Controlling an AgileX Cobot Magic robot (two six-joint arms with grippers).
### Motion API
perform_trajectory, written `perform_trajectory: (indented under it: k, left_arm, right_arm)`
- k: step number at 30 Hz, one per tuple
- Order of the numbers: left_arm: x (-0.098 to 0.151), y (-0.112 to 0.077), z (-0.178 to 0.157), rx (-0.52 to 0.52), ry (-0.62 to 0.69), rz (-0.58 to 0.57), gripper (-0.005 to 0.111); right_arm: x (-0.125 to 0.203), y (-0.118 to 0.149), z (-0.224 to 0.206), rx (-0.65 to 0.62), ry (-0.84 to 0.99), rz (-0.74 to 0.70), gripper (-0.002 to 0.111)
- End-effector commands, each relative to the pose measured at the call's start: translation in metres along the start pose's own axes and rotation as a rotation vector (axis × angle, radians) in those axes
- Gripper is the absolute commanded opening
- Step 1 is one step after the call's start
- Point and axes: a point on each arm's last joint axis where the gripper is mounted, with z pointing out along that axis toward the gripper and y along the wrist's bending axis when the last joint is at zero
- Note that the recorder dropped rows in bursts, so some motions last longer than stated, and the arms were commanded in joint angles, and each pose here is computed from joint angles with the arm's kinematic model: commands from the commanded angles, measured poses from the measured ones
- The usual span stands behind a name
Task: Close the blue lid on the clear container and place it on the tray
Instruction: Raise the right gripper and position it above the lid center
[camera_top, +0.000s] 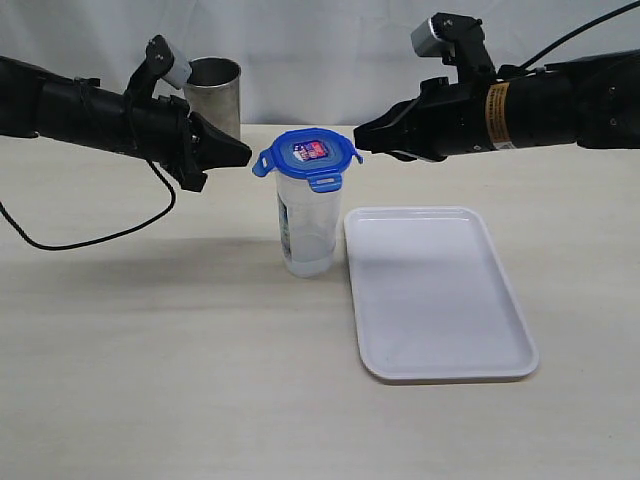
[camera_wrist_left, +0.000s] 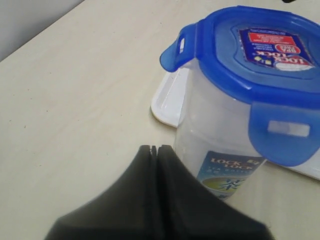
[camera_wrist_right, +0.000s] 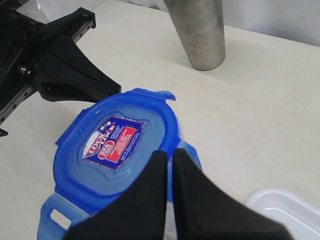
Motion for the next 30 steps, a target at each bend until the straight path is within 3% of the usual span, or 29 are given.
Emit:
perform_trajectory:
  k: [1,30]
  left_arm:
    - [-0.0046,-0.0018,-0.0013,0.008,-0.013,0.003,0.000]
    - [-0.0046,-0.0018,-0.0013,0.008,-0.013,0.003,0.000]
  right_arm:
    - [-0.0021,0.0008,0.0004,-0.009,-0.006,0.002,0.004]
    - [0.0020,-0.0040,0.0071,-0.007,-0.018,0.024,0.004]
